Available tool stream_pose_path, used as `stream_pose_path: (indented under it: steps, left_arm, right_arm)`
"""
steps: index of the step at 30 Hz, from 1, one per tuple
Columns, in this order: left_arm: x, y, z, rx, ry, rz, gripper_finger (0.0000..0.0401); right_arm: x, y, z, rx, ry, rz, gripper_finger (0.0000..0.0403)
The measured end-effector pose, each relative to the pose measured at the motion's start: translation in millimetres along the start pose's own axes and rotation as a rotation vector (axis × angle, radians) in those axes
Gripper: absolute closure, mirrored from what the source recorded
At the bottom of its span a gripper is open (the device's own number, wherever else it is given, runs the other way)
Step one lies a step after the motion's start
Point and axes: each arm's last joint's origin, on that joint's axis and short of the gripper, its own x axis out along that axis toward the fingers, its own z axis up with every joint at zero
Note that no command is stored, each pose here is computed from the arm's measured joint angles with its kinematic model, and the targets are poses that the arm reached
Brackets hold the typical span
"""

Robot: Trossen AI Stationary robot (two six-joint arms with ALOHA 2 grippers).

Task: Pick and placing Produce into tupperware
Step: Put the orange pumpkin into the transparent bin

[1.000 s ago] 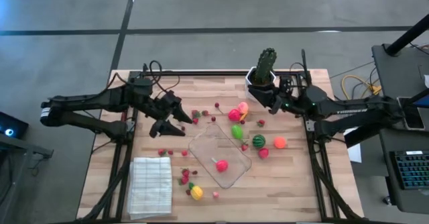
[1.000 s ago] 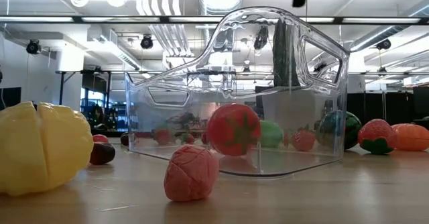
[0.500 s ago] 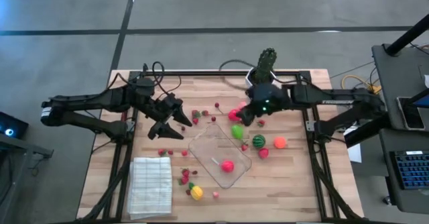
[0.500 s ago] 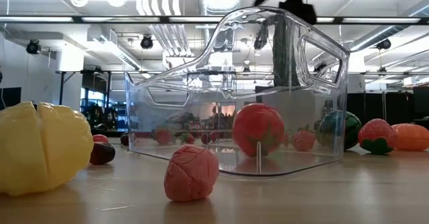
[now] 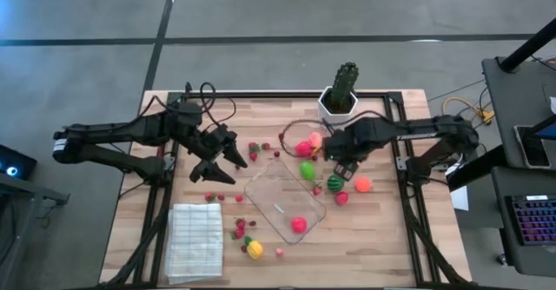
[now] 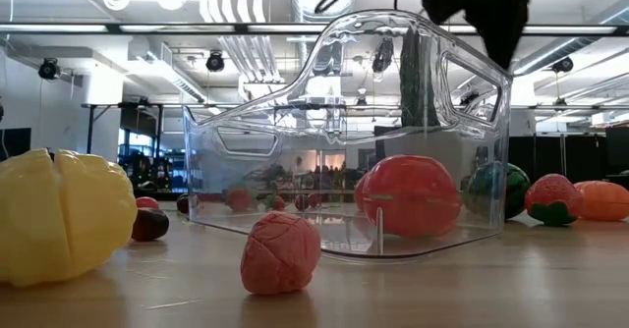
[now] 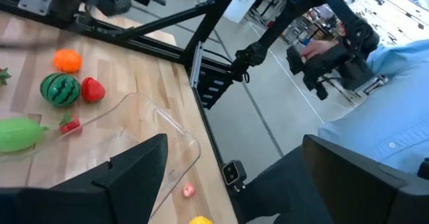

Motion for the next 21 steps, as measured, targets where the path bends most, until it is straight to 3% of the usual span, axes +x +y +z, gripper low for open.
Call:
stream_pose_path:
  steps: [8, 11, 17, 21]
  left_arm:
    - [0.5, 1.8, -3.1, -0.004, -0.021, -0.011, 0.0071]
    - [1.8, 3.6, -4.9, -0.008, -0.028, -0.015, 0.0071]
    - [1.6, 3.1, -4.5, -0.028, -0.032, -0.019, 0.0071]
    - [2.2, 3.6, -4.4, -0.052, -0.033, -0.019, 0.0071]
  right_arm:
    - [47.9, 13.2, -29.4, -0.014, 0.183, 0.003, 0.0202]
    - [68.2, 13.9, -39.3, 0.034, 0.208, 0.000, 0.0202]
    - [95.9, 16.6, -49.2, 0.178, 0.145, 0.162, 0.0202]
    - [103.1, 10.6, -55.4, 0.289, 0.123, 0.150, 0.0195]
